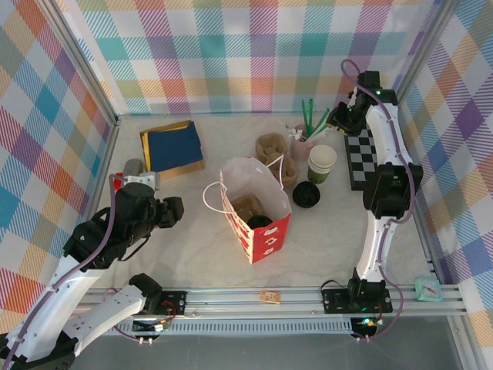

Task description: Pack the takeout coffee

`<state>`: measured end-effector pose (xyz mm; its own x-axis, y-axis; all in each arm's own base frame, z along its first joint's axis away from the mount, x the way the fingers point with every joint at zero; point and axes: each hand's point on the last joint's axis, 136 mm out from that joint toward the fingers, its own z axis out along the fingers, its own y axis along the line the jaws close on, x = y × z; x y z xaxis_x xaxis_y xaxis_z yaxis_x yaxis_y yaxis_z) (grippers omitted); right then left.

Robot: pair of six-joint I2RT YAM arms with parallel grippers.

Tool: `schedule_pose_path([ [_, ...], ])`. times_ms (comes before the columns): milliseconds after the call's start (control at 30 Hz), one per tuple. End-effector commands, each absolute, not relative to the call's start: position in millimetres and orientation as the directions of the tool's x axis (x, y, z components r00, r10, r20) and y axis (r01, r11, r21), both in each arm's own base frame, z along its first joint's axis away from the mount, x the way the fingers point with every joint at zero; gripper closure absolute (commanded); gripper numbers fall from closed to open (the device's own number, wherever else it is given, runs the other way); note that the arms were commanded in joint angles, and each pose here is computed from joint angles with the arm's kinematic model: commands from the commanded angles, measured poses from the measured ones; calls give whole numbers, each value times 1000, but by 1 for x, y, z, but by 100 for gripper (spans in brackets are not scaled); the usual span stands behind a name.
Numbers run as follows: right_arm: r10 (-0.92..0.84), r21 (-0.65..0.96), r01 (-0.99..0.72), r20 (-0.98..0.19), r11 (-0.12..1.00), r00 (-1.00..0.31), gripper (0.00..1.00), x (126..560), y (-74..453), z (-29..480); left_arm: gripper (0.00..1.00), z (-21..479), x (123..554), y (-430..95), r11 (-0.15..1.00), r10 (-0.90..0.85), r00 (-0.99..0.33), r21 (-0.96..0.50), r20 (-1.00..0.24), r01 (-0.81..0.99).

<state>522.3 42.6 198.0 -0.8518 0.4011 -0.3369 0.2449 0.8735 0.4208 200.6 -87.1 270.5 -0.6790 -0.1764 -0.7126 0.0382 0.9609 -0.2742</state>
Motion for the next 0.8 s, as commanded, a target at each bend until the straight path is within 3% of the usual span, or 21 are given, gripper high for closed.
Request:
schedule_pose_path([
  [0, 397, 431, 234, -341, 871, -852, 62, 528, 51, 199, 43, 284, 203, -85, 963, -171, -648, -265, -742, 48],
  [767, 383, 430, 211, -368, 878, -847, 81, 531, 60, 206, 43, 285, 202, -80, 967, -169, -642, -250, -748, 36],
])
